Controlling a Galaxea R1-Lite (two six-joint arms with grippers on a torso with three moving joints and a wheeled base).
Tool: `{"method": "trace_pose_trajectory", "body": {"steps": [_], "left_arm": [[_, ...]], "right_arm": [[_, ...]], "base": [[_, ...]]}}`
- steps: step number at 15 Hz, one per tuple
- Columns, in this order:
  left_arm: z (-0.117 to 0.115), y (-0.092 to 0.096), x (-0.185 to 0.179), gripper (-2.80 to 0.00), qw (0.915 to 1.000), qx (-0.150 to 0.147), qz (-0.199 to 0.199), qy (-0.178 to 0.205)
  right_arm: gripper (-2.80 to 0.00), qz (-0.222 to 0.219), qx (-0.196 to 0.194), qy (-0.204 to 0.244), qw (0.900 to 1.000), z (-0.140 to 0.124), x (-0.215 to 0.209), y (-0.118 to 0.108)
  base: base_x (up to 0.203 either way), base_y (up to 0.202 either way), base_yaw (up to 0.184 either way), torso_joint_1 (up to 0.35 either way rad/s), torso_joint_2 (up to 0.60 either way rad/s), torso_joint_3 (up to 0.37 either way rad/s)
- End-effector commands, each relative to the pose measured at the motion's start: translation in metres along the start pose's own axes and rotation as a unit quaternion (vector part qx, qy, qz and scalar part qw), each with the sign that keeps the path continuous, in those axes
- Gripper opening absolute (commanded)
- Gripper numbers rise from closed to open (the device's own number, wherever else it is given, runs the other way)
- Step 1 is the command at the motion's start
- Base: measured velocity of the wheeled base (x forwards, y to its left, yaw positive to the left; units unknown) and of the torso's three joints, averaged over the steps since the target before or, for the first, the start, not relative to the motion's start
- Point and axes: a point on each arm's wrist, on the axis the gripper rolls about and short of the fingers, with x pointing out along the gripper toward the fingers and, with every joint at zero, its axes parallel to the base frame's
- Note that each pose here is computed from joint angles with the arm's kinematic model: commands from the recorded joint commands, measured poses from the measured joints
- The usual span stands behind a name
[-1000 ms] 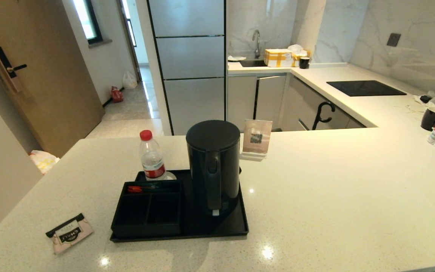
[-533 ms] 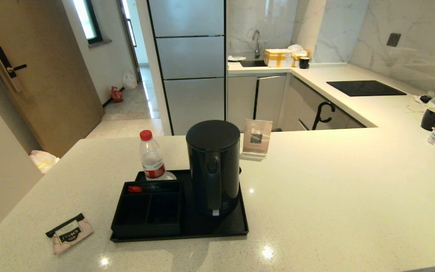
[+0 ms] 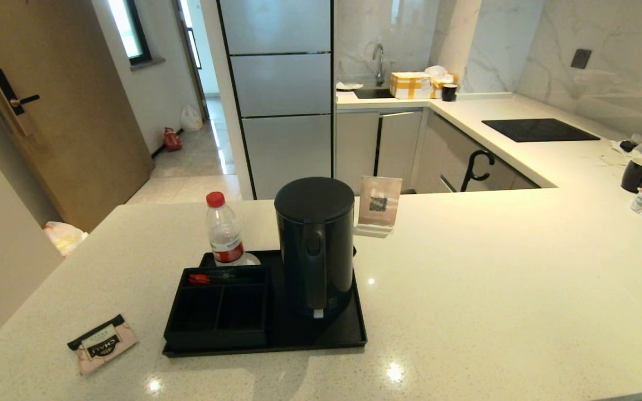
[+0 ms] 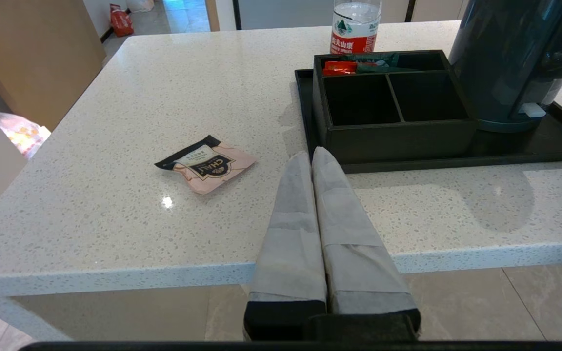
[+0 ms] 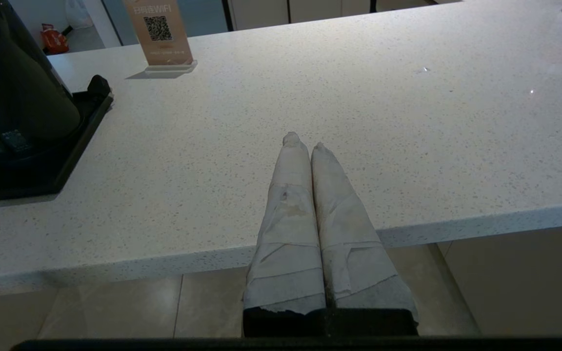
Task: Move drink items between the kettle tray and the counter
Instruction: Pick up the kettle
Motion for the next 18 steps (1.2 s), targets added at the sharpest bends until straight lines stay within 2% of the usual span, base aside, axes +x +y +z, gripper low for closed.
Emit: {"method": "trace_pose_trajectory", "body": {"steps": [1,13,14,16,18], "left_arm": [[0.000,0.000,0.000,-2.80,1.0000,0.000,0.000,0.000],[0.000,0.000,0.000,-2.80,1.0000,0.000,0.000,0.000],[0.000,0.000,0.000,-2.80,1.0000,0.000,0.000,0.000],[0.000,0.000,0.000,-2.80,1.0000,0.000,0.000,0.000],[0.000,0.000,0.000,-2.80,1.0000,0.000,0.001,0.000]], "right_arm": [[-2.80,0.000,0.000,0.000,1.000,0.000,0.000,0.000],[-2.80,0.000,0.000,0.000,1.000,0.000,0.000,0.000],[-2.80,0.010,0.004,0.009,1.000,0.005,0.000,0.001],[-2.80,0.018,0.012,0.037,0.999,0.043,0.002,0.003],[-2.80,0.004,0.011,0.098,0.995,0.092,0.012,0.005]], "base": [[0.000,0.000,0.000,0.000,0.00,0.000],[0.000,0.000,0.000,0.000,0.00,0.000],[0.000,0.000,0.000,0.000,0.00,0.000],[0.000,0.000,0.000,0.000,0.00,0.000],[0.000,0.000,0.000,0.000,0.00,0.000]]}}
